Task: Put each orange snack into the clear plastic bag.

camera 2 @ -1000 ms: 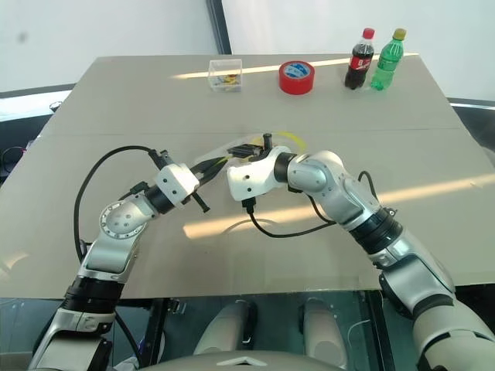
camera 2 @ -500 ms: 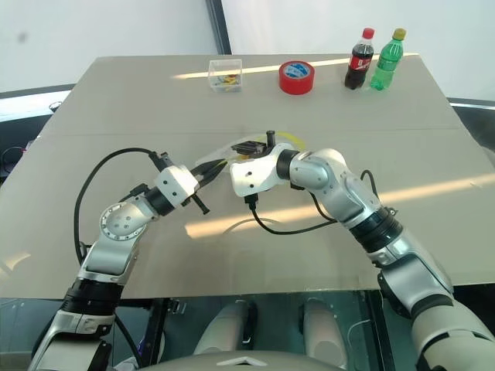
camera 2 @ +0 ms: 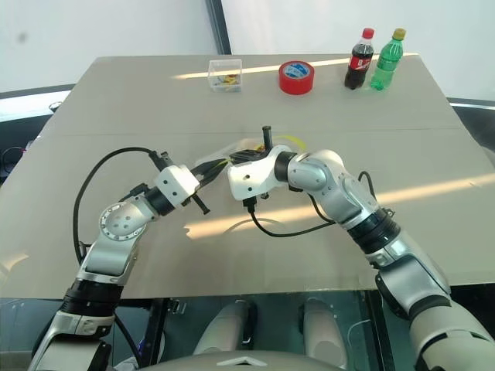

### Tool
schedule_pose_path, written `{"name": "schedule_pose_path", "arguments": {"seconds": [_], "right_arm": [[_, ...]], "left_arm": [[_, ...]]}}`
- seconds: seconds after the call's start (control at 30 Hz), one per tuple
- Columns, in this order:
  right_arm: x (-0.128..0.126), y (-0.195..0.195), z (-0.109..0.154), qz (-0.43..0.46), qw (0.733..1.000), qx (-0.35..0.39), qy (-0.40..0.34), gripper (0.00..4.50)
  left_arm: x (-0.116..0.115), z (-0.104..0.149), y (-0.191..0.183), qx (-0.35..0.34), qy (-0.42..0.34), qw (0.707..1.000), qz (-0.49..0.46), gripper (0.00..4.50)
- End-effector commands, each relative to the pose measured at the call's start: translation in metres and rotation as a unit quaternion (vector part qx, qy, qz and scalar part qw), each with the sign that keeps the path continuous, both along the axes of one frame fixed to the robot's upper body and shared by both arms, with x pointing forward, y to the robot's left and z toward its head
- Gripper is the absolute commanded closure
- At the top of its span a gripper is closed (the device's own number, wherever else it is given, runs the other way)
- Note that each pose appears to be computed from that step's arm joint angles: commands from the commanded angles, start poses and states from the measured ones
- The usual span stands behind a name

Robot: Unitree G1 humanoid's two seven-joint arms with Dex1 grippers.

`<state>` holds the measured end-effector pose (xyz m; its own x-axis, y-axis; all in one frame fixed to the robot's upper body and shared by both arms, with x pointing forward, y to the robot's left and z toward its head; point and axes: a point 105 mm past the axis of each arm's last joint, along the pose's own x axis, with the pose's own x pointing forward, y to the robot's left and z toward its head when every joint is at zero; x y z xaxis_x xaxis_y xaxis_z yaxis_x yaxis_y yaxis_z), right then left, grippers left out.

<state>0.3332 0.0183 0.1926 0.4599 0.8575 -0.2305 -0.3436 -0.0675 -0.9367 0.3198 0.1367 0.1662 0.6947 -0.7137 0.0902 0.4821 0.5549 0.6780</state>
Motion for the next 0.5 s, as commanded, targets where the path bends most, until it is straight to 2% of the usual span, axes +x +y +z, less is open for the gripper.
{"name": "schedule_pose_path", "arguments": {"seconds": [0.03, 0.2, 0.33, 0.5], "right_arm": [[-0.002, -0.001, 0.014, 0.003, 1.0, 0.019, -0.018, 4.46], [0.001, -0.006, 0.018, -0.009, 0.999, 0.027, -0.02, 4.46], [0.019, -0.032, 0.023, -0.079, 0.995, 0.054, -0.005, 4.46], [0.038, -0.065, 0.021, -0.167, 0.983, 0.079, 0.02, 4.46]], "left_arm": [[-0.005, 0.018, 0.0, -0.01, -0.035, 0.999, 0.0, 4.5], [-0.003, 0.026, 0.007, -0.023, -0.052, 0.998, 0.012, 4.5], [0.0, 0.045, 0.021, -0.049, -0.076, 0.996, 0.025, 4.5], [0.002, 0.051, 0.036, -0.052, -0.085, 0.994, 0.039, 4.5]]}}
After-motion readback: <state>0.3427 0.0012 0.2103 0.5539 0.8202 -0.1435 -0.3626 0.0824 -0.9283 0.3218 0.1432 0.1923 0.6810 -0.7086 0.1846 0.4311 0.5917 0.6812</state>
